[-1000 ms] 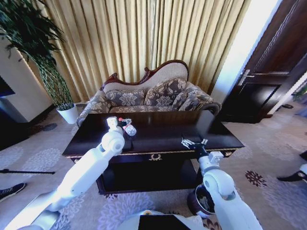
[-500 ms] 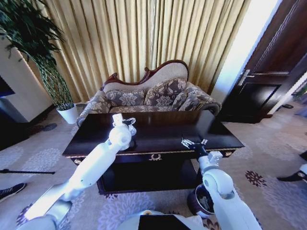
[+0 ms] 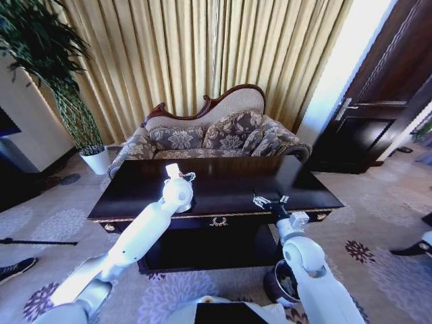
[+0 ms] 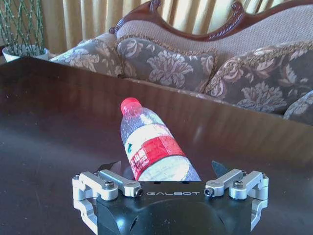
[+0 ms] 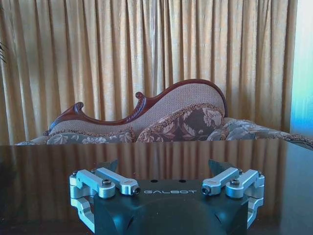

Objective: Move to the front of the table and place the trash on the table into the trash bin.

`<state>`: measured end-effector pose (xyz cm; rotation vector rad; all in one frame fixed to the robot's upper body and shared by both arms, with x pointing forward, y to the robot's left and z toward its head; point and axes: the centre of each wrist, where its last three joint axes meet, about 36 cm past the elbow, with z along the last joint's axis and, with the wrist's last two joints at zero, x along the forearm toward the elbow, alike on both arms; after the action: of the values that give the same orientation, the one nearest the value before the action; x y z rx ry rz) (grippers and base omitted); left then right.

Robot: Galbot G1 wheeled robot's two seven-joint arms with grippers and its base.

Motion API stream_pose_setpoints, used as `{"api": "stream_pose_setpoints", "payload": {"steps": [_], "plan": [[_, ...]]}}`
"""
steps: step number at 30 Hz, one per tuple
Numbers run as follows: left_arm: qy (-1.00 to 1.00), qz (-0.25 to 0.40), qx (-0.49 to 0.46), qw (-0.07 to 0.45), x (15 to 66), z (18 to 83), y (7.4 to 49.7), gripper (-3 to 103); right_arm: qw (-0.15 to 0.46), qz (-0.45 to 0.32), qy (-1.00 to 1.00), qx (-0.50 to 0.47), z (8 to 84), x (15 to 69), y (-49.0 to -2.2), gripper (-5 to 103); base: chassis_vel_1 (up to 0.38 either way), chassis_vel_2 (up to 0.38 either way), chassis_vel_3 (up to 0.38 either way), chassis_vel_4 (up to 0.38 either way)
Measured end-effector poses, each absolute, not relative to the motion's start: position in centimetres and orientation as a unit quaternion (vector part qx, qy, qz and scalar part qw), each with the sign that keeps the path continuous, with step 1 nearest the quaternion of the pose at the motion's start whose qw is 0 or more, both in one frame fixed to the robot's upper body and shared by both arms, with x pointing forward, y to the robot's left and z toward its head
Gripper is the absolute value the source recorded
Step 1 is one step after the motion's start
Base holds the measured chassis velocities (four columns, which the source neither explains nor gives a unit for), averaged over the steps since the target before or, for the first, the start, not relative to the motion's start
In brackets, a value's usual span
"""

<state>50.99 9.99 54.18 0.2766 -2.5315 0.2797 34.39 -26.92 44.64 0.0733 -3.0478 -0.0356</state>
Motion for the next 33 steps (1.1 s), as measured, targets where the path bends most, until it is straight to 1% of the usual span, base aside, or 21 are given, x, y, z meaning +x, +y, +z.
{"api": "stream_pose_setpoints", "payload": {"steps": [10, 20, 24, 25, 27, 28, 30, 31, 33], "plan": [[-0.943, 0.102, 0.108, 0.299, 51.9, 53.5, 9.0, 100, 0.041, -0.014, -0.999, 0.020, 45.0, 34.5, -27.3, 100, 0.000, 0.000, 0.000, 0.000], [-0.940, 0.100, 0.112, 0.308, 52.3, 53.1, 9.0, 100, 0.029, -0.024, -0.999, 0.022, 45.8, 35.2, -27.4, 100, 0.000, 0.000, 0.000, 0.000], [-0.936, 0.108, 0.108, 0.317, 52.5, 53.2, 9.1, 100, 0.029, -0.023, -0.999, 0.023, 45.8, 35.2, -27.4, 100, 0.000, 0.000, 0.000, 0.000], [-0.935, 0.110, 0.107, 0.318, 52.5, 53.2, 9.1, 103, 0.029, -0.023, -0.999, 0.023, 45.8, 35.2, -27.4, 100, 0.000, 0.000, 0.000, 0.000], [-0.934, 0.113, 0.106, 0.321, 52.5, 53.1, 9.1, 103, 0.029, -0.023, -0.999, 0.023, 45.8, 35.2, -27.5, 100, 0.000, 0.000, 0.000, 0.000], [-0.933, 0.116, 0.106, 0.323, 52.6, 53.1, 9.0, 100, 0.030, -0.023, -0.999, 0.022, 45.8, 35.3, -27.5, 100, 0.000, 0.000, 0.000, 0.000], [-0.933, 0.120, 0.108, 0.323, 52.6, 53.1, 9.0, 89, 0.030, -0.023, -0.999, 0.022, 45.7, 35.2, -27.5, 100, 0.000, 0.000, 0.000, 0.000], [-0.933, 0.120, 0.108, 0.323, 52.6, 53.1, 9.0, 89, 0.030, -0.023, -0.999, 0.022, 45.7, 35.2, -27.5, 100, 0.000, 0.000, 0.000, 0.000], [-0.933, 0.121, 0.109, 0.322, 52.7, 53.1, 9.0, 79, 0.031, -0.023, -0.999, 0.021, 45.7, 35.3, -27.6, 100, 0.000, 0.000, 0.000, 0.000]]}}
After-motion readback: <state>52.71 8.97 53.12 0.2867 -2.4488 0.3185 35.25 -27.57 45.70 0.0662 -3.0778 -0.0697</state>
